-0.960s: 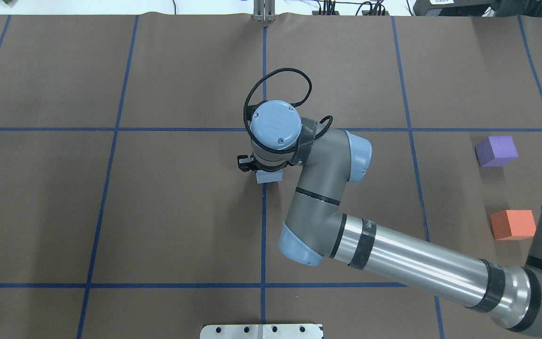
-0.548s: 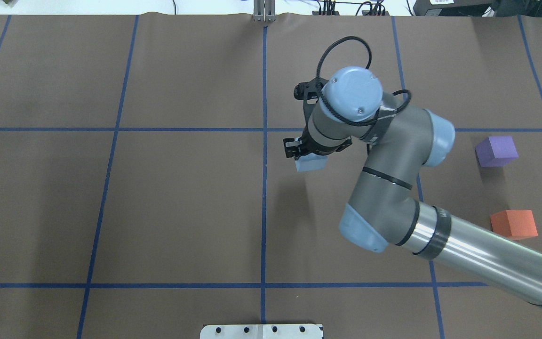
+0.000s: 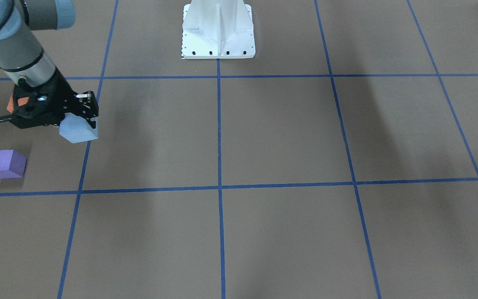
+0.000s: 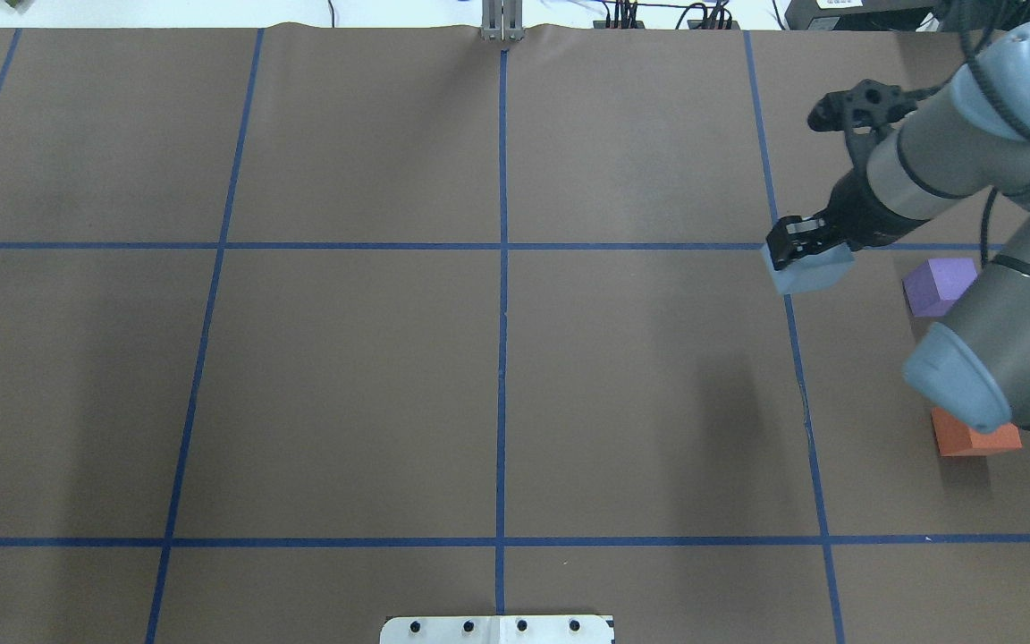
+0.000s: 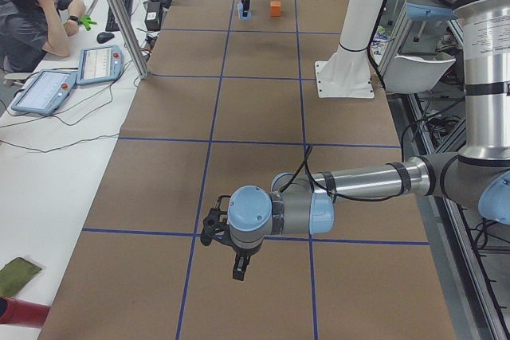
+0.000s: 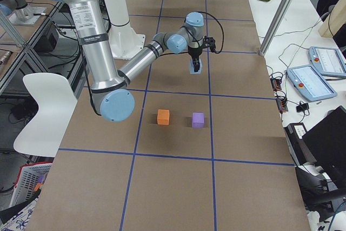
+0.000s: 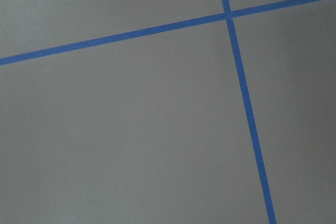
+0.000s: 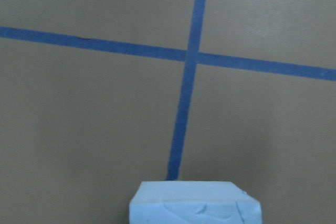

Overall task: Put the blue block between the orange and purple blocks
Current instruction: 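Lift and carry the cube with the right gripper toward the purple cube, then lower the cube between the purple and orange cubes with the right gripper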

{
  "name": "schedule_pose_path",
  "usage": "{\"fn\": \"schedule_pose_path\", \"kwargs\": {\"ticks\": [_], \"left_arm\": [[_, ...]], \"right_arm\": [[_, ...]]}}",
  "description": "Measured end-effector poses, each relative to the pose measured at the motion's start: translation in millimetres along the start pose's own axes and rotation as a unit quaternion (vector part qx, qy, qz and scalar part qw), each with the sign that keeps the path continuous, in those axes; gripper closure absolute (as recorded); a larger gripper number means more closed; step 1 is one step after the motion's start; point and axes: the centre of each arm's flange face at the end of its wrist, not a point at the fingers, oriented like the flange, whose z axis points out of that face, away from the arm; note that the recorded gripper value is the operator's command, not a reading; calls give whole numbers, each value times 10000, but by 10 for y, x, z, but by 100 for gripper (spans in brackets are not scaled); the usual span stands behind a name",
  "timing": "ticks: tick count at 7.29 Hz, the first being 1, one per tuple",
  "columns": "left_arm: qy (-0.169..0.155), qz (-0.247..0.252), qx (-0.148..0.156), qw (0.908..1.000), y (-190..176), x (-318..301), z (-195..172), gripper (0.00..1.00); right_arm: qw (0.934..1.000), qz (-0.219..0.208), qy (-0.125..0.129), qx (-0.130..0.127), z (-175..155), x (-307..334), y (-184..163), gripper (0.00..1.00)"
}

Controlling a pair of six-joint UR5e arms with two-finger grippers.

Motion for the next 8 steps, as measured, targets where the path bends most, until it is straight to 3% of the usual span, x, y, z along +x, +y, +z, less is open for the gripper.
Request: {"fn": "schedule_pose_path", "kwargs": {"ticks": [2,4,8], "left_arm": [[-7,18,22,10000,-11,18,-19,0],[-14,44,47,10000,-26,40,-44,0],[-21,66,69,10000,-38,59,-67,0]], "right_arm": [[9992,355,171,51,60,860,346,69],[9987,460,186,128,292,1408,579,69],[9939,972,-184,488,845,2013,757,68]]}}
